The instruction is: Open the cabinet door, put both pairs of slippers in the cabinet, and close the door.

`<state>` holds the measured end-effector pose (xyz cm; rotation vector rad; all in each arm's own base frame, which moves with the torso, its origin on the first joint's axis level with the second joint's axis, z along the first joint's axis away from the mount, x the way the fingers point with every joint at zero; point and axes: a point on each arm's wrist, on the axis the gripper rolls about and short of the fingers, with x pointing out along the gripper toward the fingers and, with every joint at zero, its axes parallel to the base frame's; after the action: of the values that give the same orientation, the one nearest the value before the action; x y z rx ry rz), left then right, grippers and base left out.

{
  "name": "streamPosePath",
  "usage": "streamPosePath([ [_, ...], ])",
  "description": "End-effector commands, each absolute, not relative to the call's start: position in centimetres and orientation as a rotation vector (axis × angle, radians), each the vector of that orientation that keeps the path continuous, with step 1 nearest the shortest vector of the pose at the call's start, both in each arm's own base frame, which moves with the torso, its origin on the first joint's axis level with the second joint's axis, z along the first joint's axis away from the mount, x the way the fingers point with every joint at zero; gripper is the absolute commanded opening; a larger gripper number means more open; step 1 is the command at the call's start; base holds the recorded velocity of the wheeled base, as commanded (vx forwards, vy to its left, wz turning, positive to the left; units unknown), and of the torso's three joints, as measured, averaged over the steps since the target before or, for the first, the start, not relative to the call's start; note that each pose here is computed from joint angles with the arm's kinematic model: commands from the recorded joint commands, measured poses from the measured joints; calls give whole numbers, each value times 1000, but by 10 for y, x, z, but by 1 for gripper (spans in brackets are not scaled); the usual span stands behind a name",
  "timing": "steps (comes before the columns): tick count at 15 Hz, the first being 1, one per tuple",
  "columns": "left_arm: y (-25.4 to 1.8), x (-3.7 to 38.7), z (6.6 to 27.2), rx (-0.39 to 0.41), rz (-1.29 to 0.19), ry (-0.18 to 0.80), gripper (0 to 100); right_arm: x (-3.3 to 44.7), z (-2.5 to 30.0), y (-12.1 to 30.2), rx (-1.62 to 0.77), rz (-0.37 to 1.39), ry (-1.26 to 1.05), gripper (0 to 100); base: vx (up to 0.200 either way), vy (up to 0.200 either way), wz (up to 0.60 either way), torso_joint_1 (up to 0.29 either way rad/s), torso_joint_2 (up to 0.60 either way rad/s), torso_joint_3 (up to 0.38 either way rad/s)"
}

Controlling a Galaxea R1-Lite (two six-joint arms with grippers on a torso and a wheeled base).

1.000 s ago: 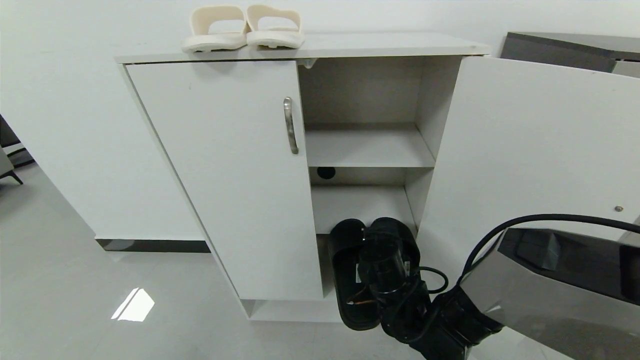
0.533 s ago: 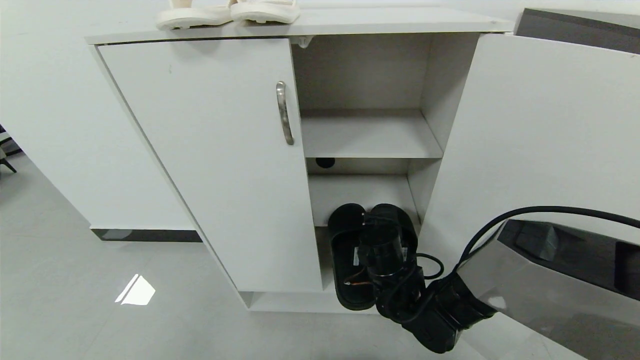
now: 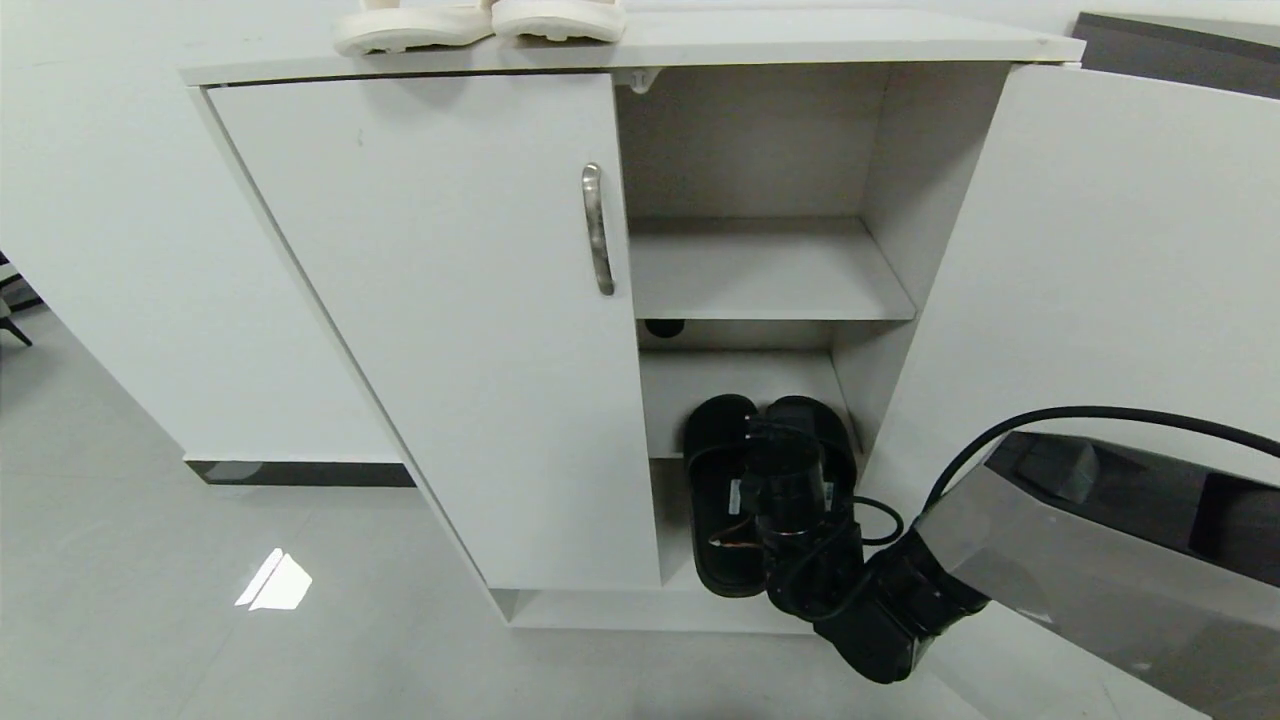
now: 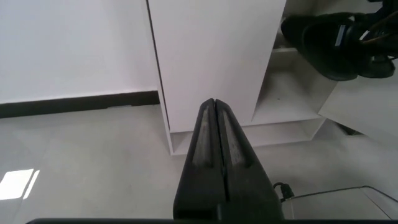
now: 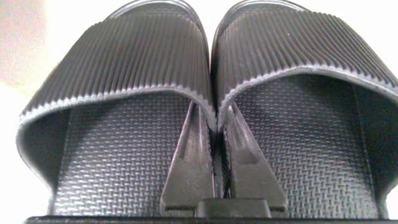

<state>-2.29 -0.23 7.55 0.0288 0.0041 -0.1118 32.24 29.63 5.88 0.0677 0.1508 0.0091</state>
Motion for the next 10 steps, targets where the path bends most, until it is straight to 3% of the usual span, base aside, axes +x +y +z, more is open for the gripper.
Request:
streamPosePath([
  [1,-2,-23,76,29,-112,6,0,325,56,294,61,1,154,0,0,0,0,0,0,0],
  [5,-2,-23,76,29,-112,6,0,328,51,294,37,-6,159,0,0,0,0,0,0,0],
  [10,-2,-23,76,29,-112,6,0,343,44,295,30,-19,150,0,200,0,0,-3,3,2],
])
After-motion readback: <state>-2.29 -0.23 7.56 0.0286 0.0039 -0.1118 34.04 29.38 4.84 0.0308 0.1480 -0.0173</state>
